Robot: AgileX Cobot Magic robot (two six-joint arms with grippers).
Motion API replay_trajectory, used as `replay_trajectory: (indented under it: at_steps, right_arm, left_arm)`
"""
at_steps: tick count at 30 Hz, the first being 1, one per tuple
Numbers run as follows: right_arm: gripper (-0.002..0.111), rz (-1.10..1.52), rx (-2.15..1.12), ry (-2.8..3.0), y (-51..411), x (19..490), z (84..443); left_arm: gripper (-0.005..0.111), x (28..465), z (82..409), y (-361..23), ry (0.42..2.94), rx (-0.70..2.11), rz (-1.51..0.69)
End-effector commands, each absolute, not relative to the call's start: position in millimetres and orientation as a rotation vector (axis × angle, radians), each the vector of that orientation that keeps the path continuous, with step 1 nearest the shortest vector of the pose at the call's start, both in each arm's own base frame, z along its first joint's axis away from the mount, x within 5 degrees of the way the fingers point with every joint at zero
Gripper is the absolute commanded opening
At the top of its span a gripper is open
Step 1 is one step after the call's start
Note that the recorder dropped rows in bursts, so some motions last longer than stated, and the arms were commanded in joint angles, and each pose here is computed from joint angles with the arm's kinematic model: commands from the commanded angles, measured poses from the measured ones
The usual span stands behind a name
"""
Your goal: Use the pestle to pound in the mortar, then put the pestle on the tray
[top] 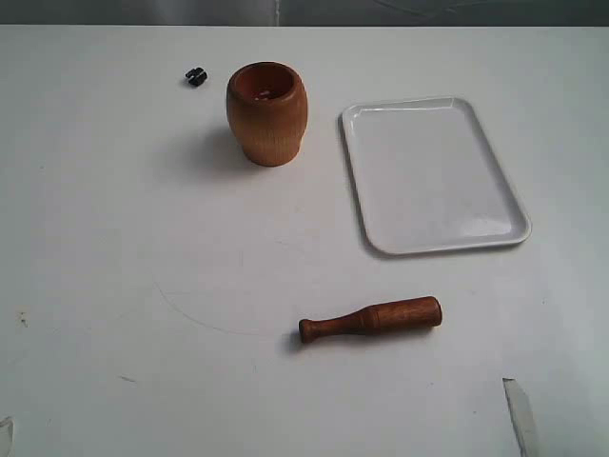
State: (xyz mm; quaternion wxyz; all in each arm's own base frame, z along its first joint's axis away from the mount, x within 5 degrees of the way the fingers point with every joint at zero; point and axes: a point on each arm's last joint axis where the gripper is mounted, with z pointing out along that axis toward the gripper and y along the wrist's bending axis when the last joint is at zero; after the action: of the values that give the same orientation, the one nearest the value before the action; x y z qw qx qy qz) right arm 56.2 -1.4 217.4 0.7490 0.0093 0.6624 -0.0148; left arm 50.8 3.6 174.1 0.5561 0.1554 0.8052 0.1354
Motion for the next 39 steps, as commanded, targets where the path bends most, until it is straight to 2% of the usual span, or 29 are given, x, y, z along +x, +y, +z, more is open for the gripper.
replay_trajectory:
  at_steps: [1,5,10,15,18,20,21,24,27,31,35,39]
  right_arm:
    - [0.000,0.024,-0.012,1.267,4,52,232]
    - [0.000,0.106,-0.010,1.149,7,48,243]
    - [0.000,0.413,0.215,1.194,6,50,238]
    - [0.000,0.323,-0.216,1.167,31,50,242]
    - [0.000,0.217,-0.166,1.252,23,66,239]
    - [0.000,0.109,0.004,1.348,6,83,246]
    - [0.000,0.120,0.169,1.552,-3,100,249]
    - [0.000,0.107,0.194,1.914,-3,132,250]
    - [0.000,0.154,-0.045,2.089,24,159,246]
    - [0.000,0.275,-0.597,2.250,104,171,252]
    - [0.000,0.102,-1.002,2.556,154,183,259]
    - [0.000,0.022,-1.304,2.551,189,195,259]
  left_arm:
    - [0.000,51,174,3,1.897,0.361,0.302]
    - [0.000,51,174,3,1.897,0.361,0.302]
    - [0.000,51,174,3,1.897,0.361,0.302]
    - [0.000,51,174,3,1.897,0.361,0.302]
    - [0.000,51,174,3,1.897,0.361,0.302]
    - [0.000,51,174,3,1.897,0.361,0.302]
    - [0.000,51,174,3,1.897,0.361,0.302]
    - [0.000,51,174,3,1.897,0.361,0.302]
    - [0.000,51,174,3,1.897,0.361,0.302]
    - [0.000,51,174,3,1.897,0.361,0.302]
    - [0.000,51,174,3,1.897,0.361,0.302]
    - [0.000,51,174,3,1.897,0.361,0.302]
